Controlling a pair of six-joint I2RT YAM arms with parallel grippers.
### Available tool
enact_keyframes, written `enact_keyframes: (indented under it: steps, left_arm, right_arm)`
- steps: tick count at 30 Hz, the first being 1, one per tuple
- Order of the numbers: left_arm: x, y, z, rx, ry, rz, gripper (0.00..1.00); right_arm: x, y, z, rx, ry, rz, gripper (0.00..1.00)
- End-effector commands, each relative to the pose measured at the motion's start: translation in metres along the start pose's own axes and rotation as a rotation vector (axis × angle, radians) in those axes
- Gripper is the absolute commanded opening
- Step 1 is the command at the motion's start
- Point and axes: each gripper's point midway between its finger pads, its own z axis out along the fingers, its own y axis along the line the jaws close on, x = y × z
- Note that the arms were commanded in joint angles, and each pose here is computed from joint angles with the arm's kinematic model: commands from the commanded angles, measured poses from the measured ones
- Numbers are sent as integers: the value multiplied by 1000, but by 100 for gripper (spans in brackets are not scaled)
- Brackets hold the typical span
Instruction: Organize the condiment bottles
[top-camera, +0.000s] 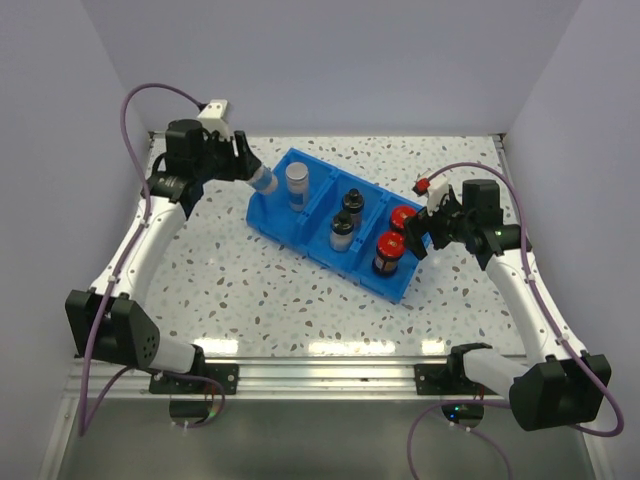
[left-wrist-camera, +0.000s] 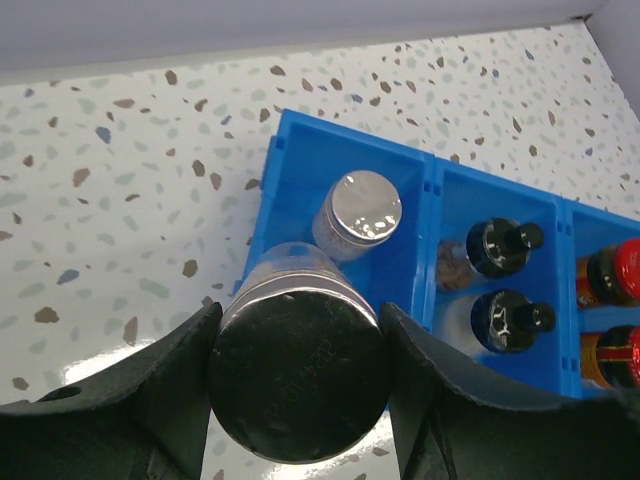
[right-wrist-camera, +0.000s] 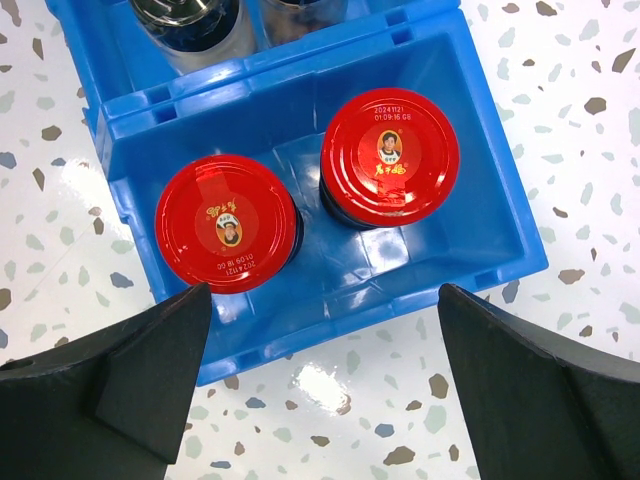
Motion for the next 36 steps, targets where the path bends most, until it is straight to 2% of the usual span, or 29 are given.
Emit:
enact_keyframes:
  steps: [1, 8, 14, 17, 23, 27, 29, 32, 36]
  left_arm:
    - [2, -30, 7, 154, 7, 7, 0]
    - [34, -49, 24, 196, 93, 27, 0]
    - [69, -43, 45, 131, 171, 49, 0]
    - [82, -38, 53, 98, 196, 64, 4]
    - [100, -40, 63, 85, 236, 79, 17]
    - [107, -38, 66, 72, 242, 83, 33]
    - [110, -39, 66, 75, 245, 87, 38]
    - [115, -36, 67, 65, 256, 88, 52]
    - [113, -37, 65, 70, 249, 96, 59]
  right_arm:
    - [-3, -5, 0, 20, -17, -23, 98]
    - [-2, -7, 1, 25, -9, -20, 99]
    - [-1, -7, 1, 24, -8, -20, 99]
    - [-1, -7, 1, 24, -9, -22, 99]
    - [-1, -7, 2, 24, -7, -23, 99]
    - [-1, -8, 2, 26, -5, -21, 99]
    - [0, -8, 1, 28, -4, -23, 98]
    - [0, -8, 2, 29, -3, -21, 98]
    - [0, -9, 2, 33, -2, -23, 99]
